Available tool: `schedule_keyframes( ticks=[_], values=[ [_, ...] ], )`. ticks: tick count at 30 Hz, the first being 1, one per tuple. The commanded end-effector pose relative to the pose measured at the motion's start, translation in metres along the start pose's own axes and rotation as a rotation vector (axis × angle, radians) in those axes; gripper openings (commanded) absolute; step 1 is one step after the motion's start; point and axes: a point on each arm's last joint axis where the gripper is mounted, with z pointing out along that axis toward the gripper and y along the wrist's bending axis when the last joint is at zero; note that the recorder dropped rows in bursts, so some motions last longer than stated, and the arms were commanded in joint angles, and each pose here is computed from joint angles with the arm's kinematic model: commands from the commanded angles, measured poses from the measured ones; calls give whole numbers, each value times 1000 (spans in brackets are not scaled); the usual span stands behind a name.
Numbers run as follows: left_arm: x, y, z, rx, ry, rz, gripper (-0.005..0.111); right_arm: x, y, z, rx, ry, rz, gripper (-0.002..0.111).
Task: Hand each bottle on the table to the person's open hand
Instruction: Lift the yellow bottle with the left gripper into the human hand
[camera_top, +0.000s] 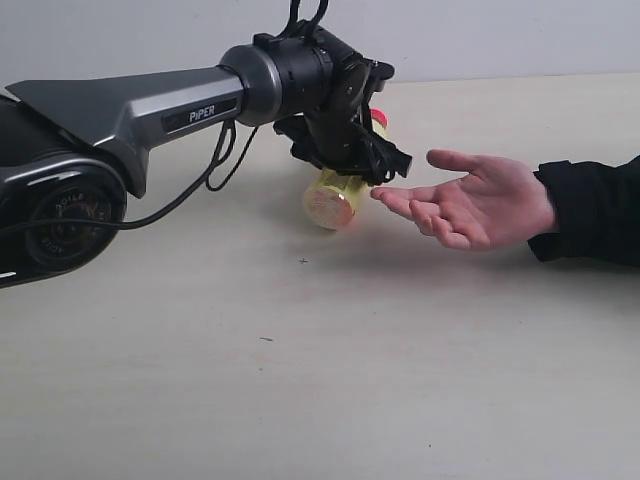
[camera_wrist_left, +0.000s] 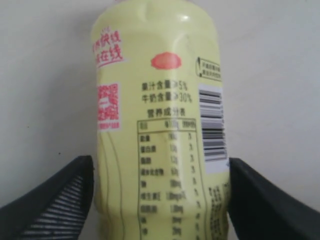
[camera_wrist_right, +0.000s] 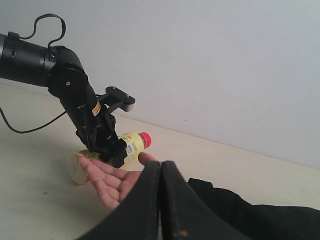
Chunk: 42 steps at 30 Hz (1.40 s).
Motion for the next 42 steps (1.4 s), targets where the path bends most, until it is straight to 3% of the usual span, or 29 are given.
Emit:
schedule_keyframes(
  ticks=[1,7,9,11,15,17,25,33,42],
  values=[
    [1,-1,3,2,6,-1,70,0,0,0,2,-4,2,0],
    [1,0,3,-2,5,5,70,0,0,0,2,-4,2,0],
    [1,0,3,-3,4,6,64,0,0,0,2,-4,2,0],
    [1,0,3,-6,6,8,52,0,0,0,2,-4,2,0],
    [0,0,2,-5,4,-5,13,0,0,0,2,-4,2,0],
    [-1,3,0,-6,-2,-15,0,0,0,0,2,-4,2,0],
    [-9,11,-25,-52,1,-101,0,0,0,0,2,-4,2,0],
    [-25,21,-98,-96,-11,-202,0,0,0,0,2,-4,2,0],
    [-22,-6,-148,-76,-5,-263,0,0,0,0,2,-4,2,0]
  ],
)
